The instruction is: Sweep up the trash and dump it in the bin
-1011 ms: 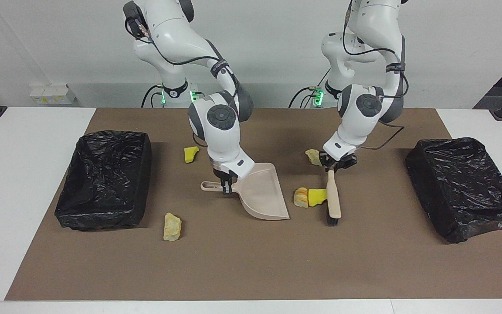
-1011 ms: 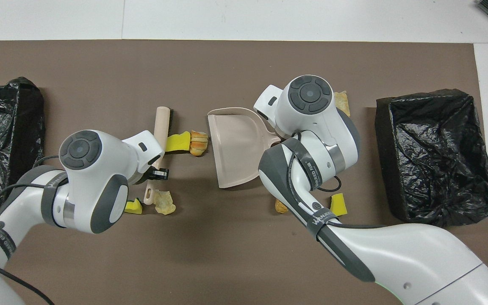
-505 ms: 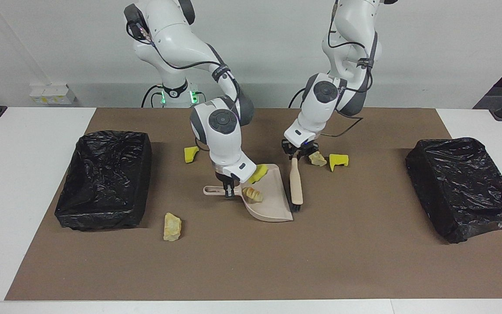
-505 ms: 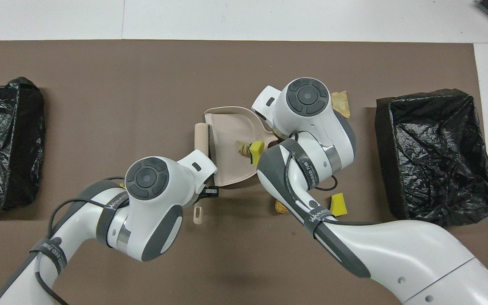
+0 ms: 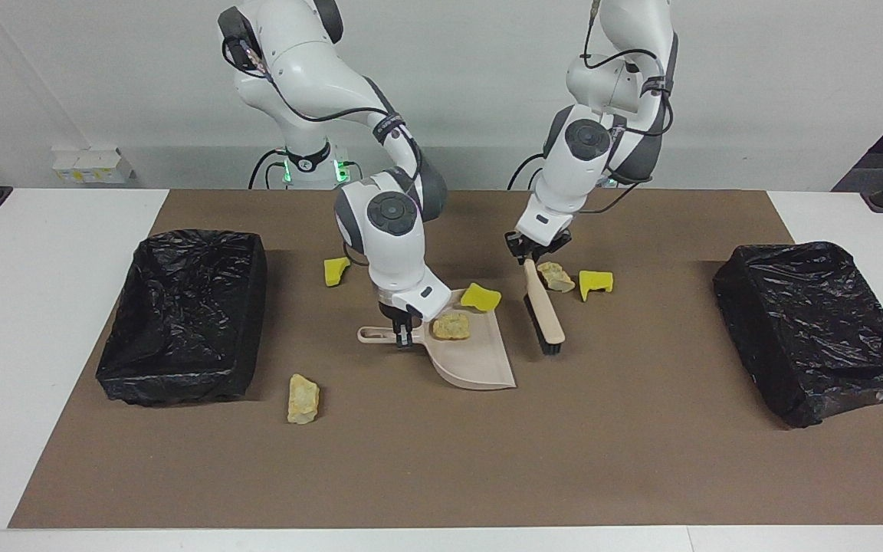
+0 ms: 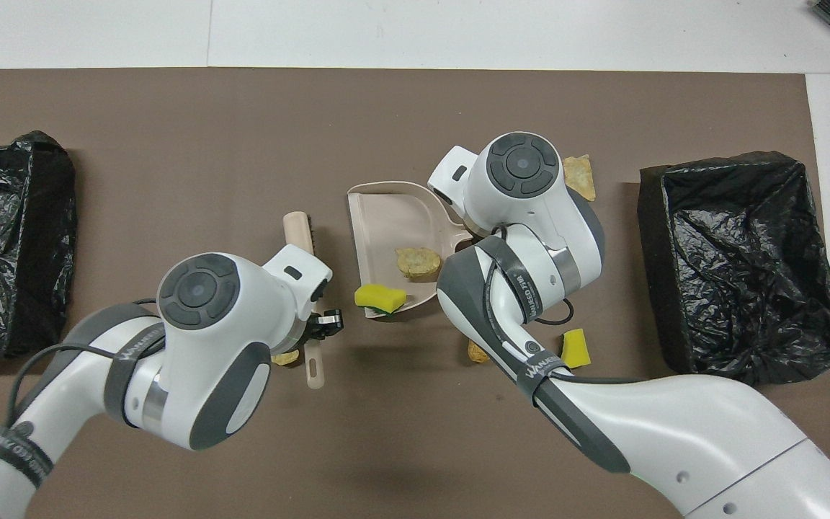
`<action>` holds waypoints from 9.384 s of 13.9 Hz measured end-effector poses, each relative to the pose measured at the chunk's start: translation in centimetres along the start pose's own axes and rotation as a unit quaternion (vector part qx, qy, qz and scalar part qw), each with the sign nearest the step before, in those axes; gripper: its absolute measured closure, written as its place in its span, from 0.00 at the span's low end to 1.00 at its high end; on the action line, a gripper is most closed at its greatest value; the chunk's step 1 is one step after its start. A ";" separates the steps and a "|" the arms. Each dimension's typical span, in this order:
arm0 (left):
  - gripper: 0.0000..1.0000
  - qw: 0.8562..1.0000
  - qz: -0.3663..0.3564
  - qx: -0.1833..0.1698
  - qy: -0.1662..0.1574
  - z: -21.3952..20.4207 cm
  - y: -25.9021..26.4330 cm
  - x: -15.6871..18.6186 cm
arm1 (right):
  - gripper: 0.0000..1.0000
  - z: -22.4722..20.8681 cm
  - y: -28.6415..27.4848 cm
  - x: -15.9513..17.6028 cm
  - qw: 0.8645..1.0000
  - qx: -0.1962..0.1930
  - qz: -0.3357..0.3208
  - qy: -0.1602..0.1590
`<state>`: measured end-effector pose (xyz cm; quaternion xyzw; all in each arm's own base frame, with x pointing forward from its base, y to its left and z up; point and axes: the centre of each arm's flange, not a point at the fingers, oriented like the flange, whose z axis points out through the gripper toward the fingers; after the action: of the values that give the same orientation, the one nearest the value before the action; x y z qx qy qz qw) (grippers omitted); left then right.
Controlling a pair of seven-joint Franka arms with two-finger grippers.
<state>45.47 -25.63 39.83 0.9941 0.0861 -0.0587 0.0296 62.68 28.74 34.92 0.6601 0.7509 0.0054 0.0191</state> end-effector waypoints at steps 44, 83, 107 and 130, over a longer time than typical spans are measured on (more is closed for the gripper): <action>0.73 0.999 0.031 0.008 -0.007 0.8 -0.7 -4.5 | 0.68 -4.7 -0.6 -1.4 0.998 0.012 0.036 0.045; 0.73 0.999 0.051 0.015 -0.009 6.6 -0.2 -17.6 | 0.68 -22.1 -9.0 -40.0 0.916 0.035 0.026 -0.399; 0.00 0.993 0.112 0.021 0.032 -13.1 -16.6 10.5 | 0.68 -13.4 4.1 1.6 0.716 -0.079 0.692 0.043; 0.00 0.986 0.153 0.036 0.050 -23.7 -20.1 12.5 | 0.17 -1.5 0.9 20.0 0.667 0.038 0.735 0.118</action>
<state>56.81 -2.13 60.84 0.9977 -0.0680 -0.0071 -0.0021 60.99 48.74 36.05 0.9921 0.0177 0.0667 -0.1046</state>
